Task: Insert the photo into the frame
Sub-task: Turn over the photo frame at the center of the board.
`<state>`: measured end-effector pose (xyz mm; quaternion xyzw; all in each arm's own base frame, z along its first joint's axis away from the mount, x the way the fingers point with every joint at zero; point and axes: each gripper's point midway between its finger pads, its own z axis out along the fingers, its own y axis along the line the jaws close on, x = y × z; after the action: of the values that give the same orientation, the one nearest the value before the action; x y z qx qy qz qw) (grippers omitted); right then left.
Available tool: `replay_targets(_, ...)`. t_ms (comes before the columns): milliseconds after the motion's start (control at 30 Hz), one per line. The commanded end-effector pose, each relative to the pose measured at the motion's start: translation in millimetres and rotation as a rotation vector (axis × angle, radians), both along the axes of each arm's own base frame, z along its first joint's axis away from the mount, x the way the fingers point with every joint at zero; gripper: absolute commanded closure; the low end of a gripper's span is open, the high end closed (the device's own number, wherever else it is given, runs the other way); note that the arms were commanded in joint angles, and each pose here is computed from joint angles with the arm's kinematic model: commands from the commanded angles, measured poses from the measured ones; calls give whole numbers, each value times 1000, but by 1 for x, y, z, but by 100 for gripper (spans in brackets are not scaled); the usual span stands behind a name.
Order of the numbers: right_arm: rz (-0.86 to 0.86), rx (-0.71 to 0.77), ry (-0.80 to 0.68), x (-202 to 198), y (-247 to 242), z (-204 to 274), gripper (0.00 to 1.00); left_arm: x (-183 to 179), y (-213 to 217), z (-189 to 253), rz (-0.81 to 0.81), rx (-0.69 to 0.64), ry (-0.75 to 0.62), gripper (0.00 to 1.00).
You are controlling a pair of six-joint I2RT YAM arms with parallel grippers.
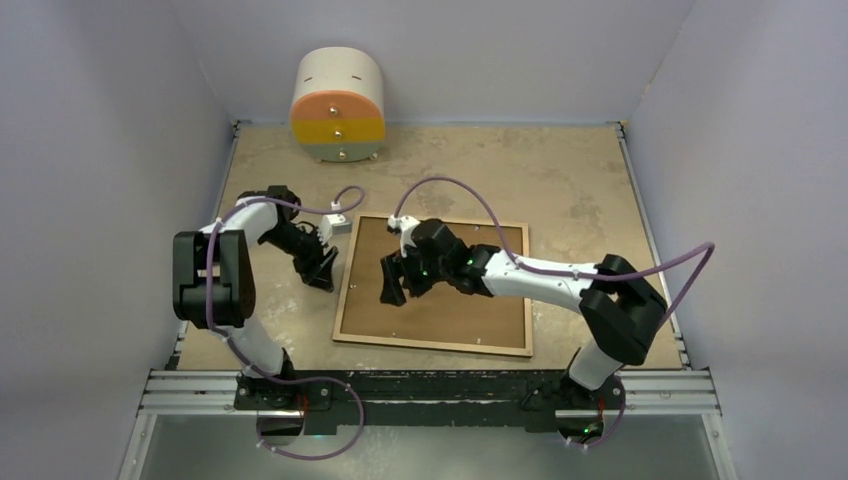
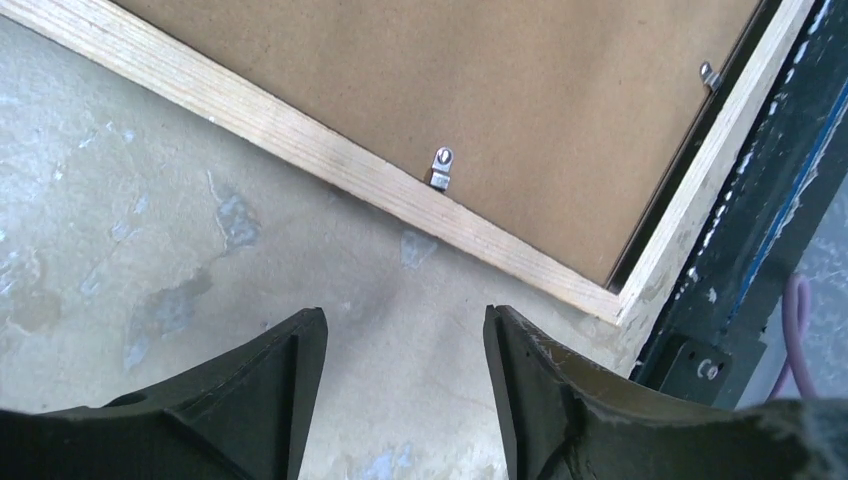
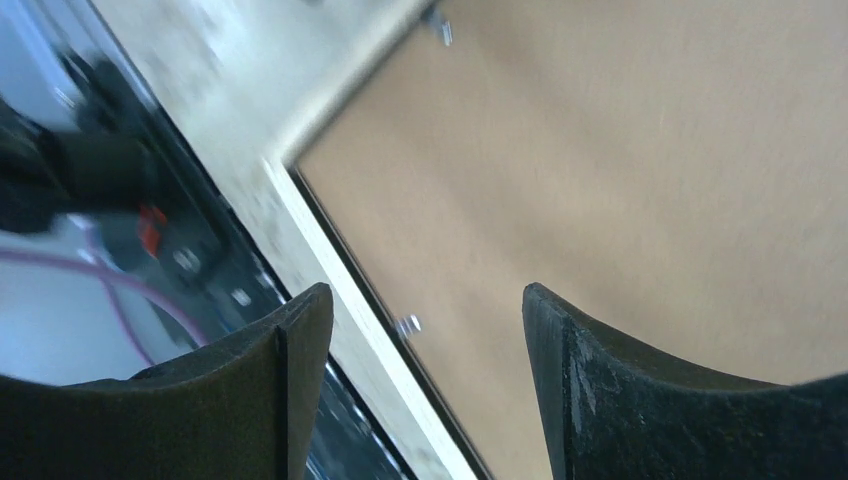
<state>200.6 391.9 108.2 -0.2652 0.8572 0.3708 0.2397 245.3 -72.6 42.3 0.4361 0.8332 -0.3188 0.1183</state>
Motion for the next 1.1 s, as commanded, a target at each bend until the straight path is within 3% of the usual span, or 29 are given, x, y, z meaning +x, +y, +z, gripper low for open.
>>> replay_targets(0, 150, -303, -41, -48, -53, -58, 29, -1, 13, 5, -54, 61, -73, 37)
replay_targets(333, 205, -480, -182, -85, -69, -71, 33, -17, 21, 13, -91, 106, -97, 35)
replay_targets(600, 203, -580, -301, -90, -67, -79, 45, -14, 25, 24, -71, 142, -145, 35)
replay_targets(800, 203, -577, -349, -93, -59, -80, 72, -7, 20, 36, -54, 114, -228, 33)
replay_targets(833, 200, -576, -353, -92, -58, -80, 75, -6, 19, 39, -61, 109, -252, 26)
replay_targets(1033, 194, -500, -382, -88, -38, -53, 100, -18, 9, 68, -190, 56, -451, 20)
replay_targets(1067, 193, -469, -389, -86, -32, -43, 100, -19, 7, 76, -207, 46, -511, 19)
